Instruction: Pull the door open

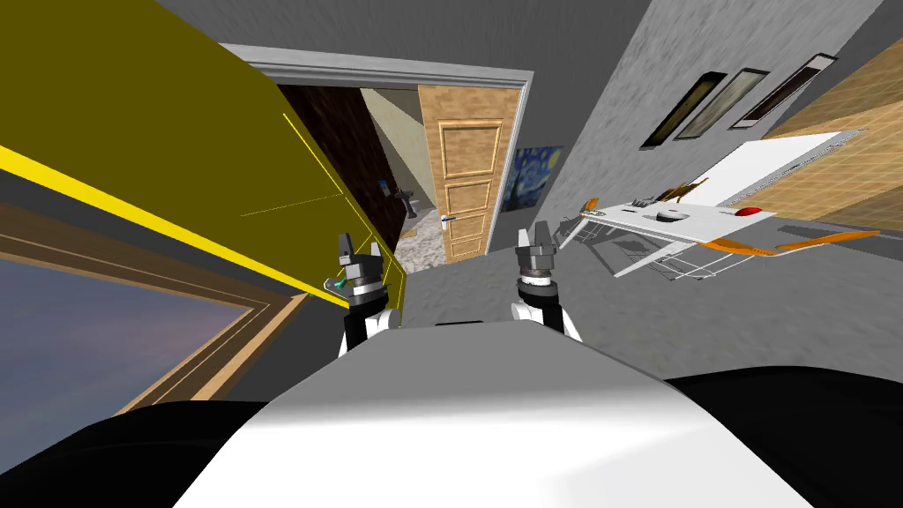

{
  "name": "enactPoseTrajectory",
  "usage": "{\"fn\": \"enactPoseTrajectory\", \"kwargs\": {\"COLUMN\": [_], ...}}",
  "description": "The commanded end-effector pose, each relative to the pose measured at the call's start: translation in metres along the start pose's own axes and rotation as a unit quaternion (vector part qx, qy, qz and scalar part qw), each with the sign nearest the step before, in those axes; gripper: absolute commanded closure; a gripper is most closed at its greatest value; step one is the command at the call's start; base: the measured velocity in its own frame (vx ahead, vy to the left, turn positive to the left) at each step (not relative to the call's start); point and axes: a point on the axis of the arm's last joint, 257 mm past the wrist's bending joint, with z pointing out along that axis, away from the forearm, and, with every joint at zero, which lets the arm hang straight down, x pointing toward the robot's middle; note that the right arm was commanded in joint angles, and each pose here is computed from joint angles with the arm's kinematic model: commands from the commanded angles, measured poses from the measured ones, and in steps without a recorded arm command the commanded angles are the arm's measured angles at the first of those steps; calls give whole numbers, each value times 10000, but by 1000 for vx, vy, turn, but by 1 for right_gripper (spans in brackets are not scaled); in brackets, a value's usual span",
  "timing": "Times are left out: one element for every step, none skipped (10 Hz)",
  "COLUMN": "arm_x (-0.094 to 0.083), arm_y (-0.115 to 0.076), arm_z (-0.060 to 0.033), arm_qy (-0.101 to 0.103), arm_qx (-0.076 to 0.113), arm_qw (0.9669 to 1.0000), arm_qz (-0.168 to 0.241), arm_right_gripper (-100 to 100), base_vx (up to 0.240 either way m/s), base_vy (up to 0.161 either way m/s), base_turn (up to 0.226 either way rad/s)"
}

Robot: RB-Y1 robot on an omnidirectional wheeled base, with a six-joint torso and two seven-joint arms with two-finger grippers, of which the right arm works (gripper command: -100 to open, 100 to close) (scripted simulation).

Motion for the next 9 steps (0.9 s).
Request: {"fn": "enactPoseTrajectory", "kwargs": {"arm_x": [19, 26, 41, 58, 67, 77, 86, 96, 106], "arm_y": [-116, -163, -258, -371, -439, -507, -574, -650, -734], "arm_z": [-13, -18, -29, -42, -51, -59, -68, -78, -90], "arm_qy": [21, 28, 43, 59, 68, 77, 85, 93, 102], "arm_qx": [87, 123, 195, 281, 334, 386, 439, 499, 565], "arm_qw": [9999, 9999, 9997, 9994, 9992, 9990, 9987, 9983, 9979], "arm_qz": [55, 77, 119, 169, 197, 225, 252, 282, 314], "arm_right_gripper": [-100, -100, -100, -100, -100, -100, -100, -100, -100], "base_vx": [41, 74, 86, 95, 105, 100, 83, 73, 70], "base_vy": [10, 24, 4, 0, 3, 0, 8, 10, -2], "base_turn": [67, 65, 64, 110, 77, 53, 54, 56, 75]}}
